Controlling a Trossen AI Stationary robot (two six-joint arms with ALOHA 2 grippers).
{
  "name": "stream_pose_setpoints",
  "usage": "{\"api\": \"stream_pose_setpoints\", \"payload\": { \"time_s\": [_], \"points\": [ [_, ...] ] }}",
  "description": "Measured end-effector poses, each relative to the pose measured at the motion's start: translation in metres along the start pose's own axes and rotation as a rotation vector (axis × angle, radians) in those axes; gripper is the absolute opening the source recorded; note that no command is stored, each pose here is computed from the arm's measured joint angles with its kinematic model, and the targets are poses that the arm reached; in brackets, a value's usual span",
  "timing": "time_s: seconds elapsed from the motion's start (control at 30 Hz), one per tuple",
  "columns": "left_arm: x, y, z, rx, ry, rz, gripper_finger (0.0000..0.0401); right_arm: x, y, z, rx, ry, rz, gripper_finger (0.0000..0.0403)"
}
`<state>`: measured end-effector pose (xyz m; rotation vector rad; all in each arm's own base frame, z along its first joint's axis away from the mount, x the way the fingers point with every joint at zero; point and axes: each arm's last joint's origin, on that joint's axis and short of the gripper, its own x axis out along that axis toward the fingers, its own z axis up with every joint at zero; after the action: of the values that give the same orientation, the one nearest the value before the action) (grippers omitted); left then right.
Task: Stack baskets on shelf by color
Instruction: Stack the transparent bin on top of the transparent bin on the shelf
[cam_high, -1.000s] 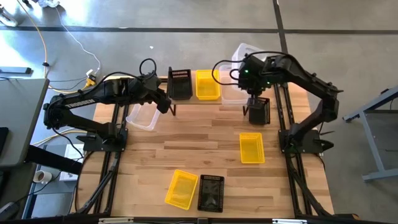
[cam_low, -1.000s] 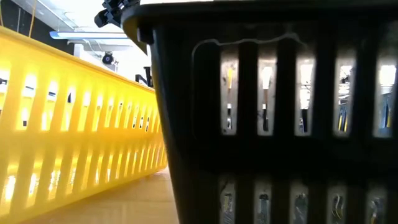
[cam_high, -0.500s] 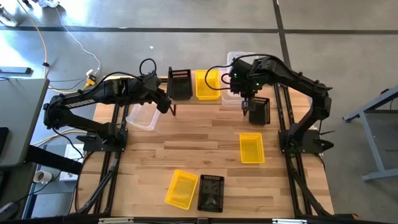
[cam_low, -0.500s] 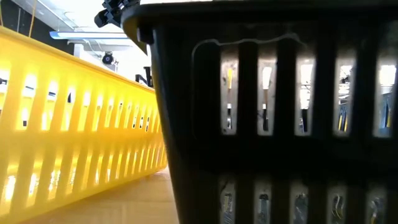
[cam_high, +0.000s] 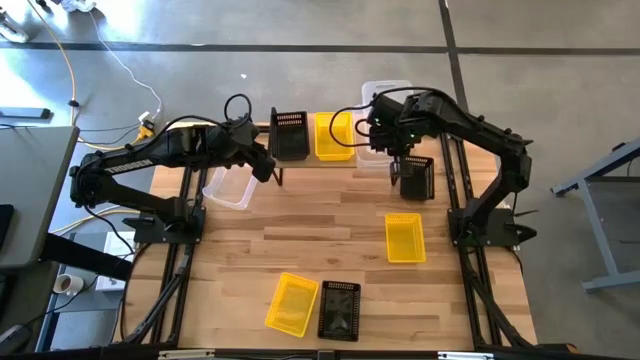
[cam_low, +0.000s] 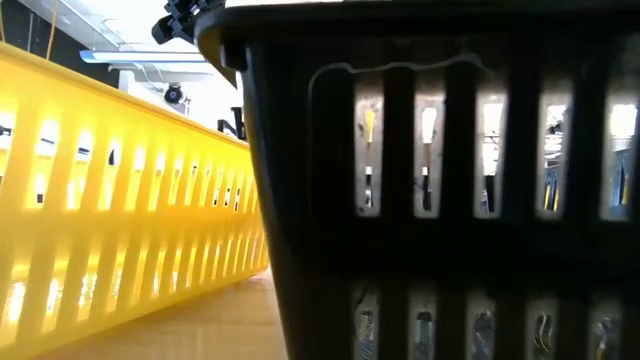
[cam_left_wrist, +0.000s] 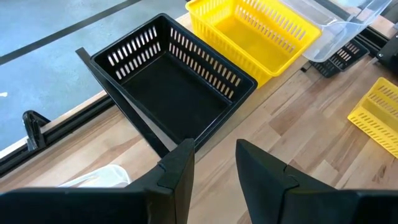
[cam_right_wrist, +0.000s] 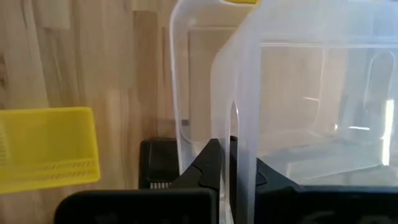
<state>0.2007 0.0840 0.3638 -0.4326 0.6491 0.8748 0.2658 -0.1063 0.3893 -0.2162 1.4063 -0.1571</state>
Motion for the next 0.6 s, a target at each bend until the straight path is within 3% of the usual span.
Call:
{"api": "stream_pose_setpoints", "payload": {
  "time_s": [0.6],
  "points": [
    [0.000, 0.000, 0.000, -0.001, 0.000, 0.000, 0.0108, -0.003, 0.018, 0.008, -0.040, -0.013, 0.001, 0.0000]
  ]
}}
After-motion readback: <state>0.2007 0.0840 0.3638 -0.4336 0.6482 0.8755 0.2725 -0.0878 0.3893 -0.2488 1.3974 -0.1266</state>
